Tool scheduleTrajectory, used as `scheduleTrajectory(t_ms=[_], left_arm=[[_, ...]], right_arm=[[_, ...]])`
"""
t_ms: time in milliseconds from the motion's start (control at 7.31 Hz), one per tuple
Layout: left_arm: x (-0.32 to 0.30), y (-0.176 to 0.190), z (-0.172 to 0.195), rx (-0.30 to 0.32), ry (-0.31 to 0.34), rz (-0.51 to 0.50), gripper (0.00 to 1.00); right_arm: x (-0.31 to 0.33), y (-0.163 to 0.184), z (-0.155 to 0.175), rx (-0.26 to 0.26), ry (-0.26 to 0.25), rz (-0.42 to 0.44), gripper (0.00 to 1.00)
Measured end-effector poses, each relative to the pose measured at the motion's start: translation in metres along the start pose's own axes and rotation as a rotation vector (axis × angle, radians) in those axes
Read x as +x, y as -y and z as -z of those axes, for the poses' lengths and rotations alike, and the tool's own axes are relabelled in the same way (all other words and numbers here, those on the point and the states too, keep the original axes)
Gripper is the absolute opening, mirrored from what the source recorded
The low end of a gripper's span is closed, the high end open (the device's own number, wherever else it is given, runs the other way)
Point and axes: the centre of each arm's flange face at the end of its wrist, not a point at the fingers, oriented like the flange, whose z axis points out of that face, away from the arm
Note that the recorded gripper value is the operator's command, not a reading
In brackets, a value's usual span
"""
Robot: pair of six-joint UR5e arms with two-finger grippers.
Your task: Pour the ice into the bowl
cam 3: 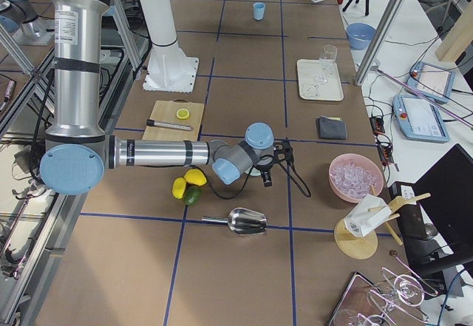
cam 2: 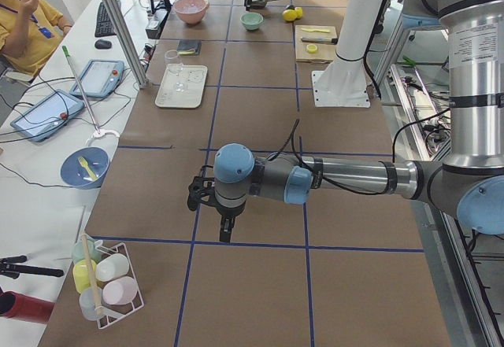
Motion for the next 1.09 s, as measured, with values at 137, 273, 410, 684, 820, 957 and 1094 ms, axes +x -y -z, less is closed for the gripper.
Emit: scheduleTrajectory(t_ms=[137, 273, 410, 684, 820, 957, 1094], left_arm=[[0.000, 0.000, -0.001, 0.002, -0.001, -0.003, 1.00], [0.000, 0.000, -0.001, 0.002, -0.002, -0.005, 1.00], [0.001, 0.000, -0.001, 0.004, -0.003, -0.006, 1.00], [0.002, 0.001, 0.000, 0.013, -0.004, -0.017, 1.00], [0.003, 0.002, 0.001, 0.020, -0.005, -0.025, 1.00], [0.003, 0.002, 0.001, 0.024, -0.006, -0.029, 1.00], [0.003, 0.002, 0.000, 0.024, -0.006, -0.029, 1.00]], right_arm=[[0.029, 0.007, 0.025, -0.011, -0.049, 0.008, 1.00], [0.053, 0.021, 0.061, -0.036, -0.094, 0.007, 1.00], [0.067, 0.029, 0.101, -0.077, -0.137, -0.008, 1.00], [0.101, -0.018, 0.130, -0.181, -0.192, -0.098, 1.00], [0.109, -0.035, 0.131, -0.206, -0.196, -0.123, 1.00], [0.111, -0.040, 0.131, -0.213, -0.197, -0.130, 1.00], [0.110, -0.040, 0.131, -0.214, -0.192, -0.130, 1.00]])
